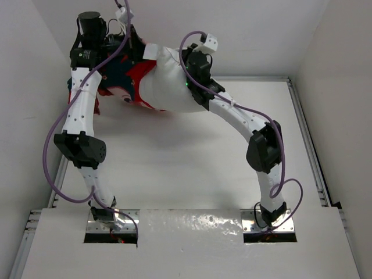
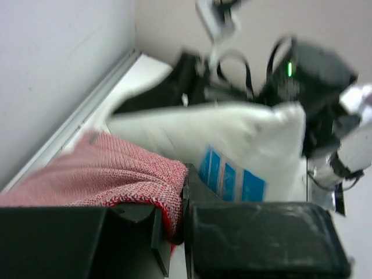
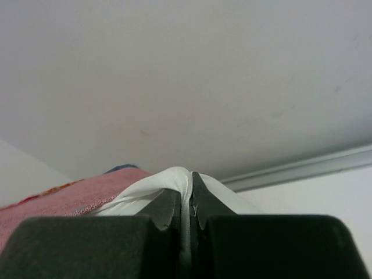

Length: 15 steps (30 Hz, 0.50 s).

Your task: Put the pillow into the pillowcase

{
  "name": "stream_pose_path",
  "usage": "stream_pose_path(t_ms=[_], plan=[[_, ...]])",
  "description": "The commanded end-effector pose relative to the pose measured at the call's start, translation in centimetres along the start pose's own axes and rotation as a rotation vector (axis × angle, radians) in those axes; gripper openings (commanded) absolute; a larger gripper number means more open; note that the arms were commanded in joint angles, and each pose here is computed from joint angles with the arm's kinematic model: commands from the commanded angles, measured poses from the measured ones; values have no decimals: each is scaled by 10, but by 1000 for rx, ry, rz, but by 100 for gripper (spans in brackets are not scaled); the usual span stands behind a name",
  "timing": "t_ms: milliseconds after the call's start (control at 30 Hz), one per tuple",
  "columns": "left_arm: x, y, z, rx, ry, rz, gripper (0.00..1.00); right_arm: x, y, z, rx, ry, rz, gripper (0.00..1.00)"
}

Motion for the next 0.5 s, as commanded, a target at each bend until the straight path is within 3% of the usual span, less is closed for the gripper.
stream_pose_path(t_ms=[0,100,167,200,367,467], plan=[[-75,0,-91,304,-250,-136,0,41,37,55,-173,-299,124,0],[-59,-21,-68,288,-60,-130,0,72,69,90,-317,-401,285,0],[-46,-33,-54,277,11,-115,0,69,81,89,-325,-474,340,0],[-30,-41,-45,264,69,-87,0,88,89,71,-289,-461,380,0],[24,-75,-19,111,136,23,0,102,105,-8,-123,-428,479,0],[72,-92,10,-9,235,146,1,138,132,-80,-29,-431,685,21]])
Point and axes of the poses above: each gripper's point midway between its finger pads, its own y axis back along the fingers, its own z axis along the line the jaws close on, x = y × z, the point moved 8 cm from there along y, back along the fingers, and after that the axes turned 5 degrees about y, right-handed, at the moved point
